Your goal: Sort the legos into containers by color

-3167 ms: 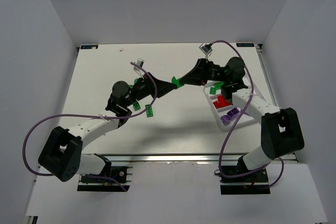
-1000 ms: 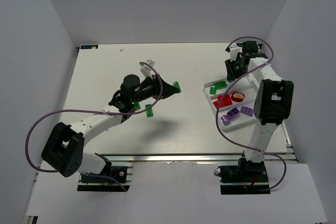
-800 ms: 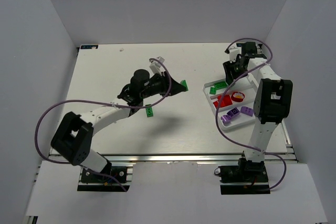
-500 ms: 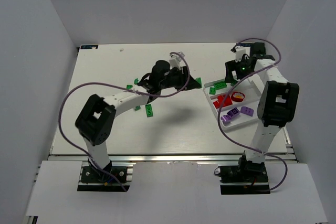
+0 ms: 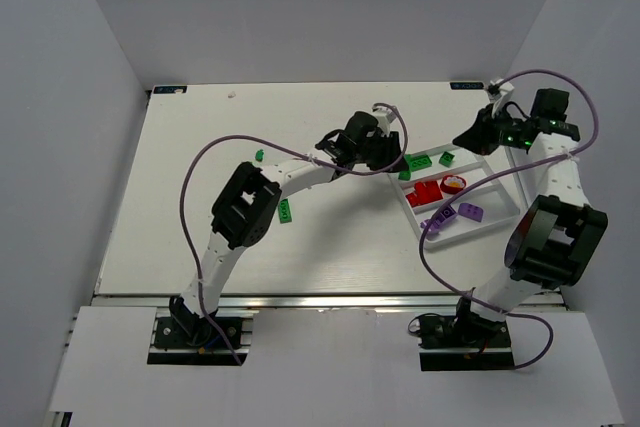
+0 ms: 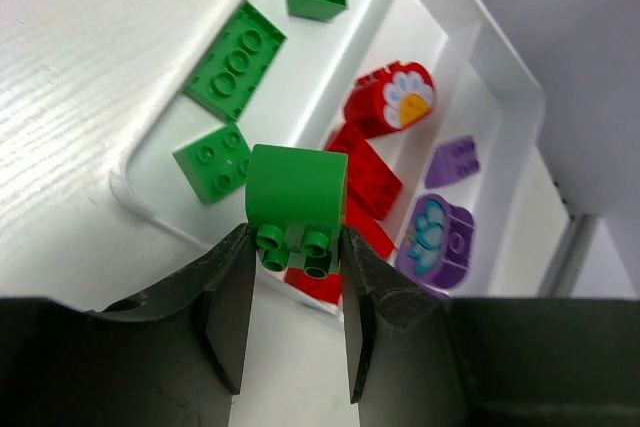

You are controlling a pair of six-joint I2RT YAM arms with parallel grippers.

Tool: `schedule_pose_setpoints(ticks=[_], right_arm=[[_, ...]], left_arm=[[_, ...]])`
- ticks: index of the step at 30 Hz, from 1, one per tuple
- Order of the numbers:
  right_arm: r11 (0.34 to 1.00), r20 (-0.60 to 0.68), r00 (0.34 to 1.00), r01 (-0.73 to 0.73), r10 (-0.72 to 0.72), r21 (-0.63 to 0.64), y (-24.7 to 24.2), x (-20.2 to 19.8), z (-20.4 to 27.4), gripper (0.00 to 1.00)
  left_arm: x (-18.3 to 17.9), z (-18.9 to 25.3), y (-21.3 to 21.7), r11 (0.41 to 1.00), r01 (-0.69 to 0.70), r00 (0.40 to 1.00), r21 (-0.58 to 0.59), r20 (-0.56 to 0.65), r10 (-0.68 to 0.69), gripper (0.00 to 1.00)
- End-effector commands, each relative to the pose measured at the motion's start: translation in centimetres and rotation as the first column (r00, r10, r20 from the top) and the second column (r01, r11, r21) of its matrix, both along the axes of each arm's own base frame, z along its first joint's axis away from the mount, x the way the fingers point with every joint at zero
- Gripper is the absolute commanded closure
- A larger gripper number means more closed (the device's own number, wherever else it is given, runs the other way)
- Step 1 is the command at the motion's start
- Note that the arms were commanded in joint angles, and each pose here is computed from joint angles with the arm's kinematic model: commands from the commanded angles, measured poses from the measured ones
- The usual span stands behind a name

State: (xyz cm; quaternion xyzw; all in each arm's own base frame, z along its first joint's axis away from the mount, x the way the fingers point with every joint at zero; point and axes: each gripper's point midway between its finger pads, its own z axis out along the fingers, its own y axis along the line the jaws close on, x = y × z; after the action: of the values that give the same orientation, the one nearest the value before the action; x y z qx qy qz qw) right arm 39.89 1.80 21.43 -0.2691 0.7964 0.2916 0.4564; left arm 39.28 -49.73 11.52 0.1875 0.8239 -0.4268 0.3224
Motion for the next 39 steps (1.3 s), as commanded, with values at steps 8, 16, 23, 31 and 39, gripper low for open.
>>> schedule_pose_setpoints(ticks=[8, 16, 23, 31, 39], right_arm=[[0.992, 0.014, 0.997, -0.080, 0.079, 0.098, 2.6, -3.5, -0.3, 0.93], [0.991, 0.004, 0.997, -0.073, 0.073, 0.114, 2.9, -4.1, -0.7, 0.89], [0.990, -0.012, 0.998, -0.068, 0.070, 0.126, 2.9, -4.2, -1.1, 0.86], [0.991, -0.005, 0.997, -0.078, 0.079, 0.109, 2.9, -4.4, -1.1, 0.81], [0.983, 0.049, 0.983, -0.177, 0.175, 0.047, 3.5, -5.1, -0.8, 0.62]], left_arm=[[3.6, 0.9, -3.7, 0.998, -0.064, 0.985, 0.023, 0.161, 0.059, 0.83], [4.0, -0.6, -4.6, 0.996, -0.088, 0.984, 0.033, 0.158, 0.082, 0.68], [3.8, -0.2, -5.0, 0.996, -0.089, 0.984, 0.021, 0.157, 0.085, 0.46], [4.4, 4.0, -4.5, 0.992, -0.127, 0.967, -0.017, 0.219, 0.128, 0.26], [4.5, 12.7, 3.0, 0.957, -0.286, 0.908, -0.043, 0.306, 0.286, 0.61]])
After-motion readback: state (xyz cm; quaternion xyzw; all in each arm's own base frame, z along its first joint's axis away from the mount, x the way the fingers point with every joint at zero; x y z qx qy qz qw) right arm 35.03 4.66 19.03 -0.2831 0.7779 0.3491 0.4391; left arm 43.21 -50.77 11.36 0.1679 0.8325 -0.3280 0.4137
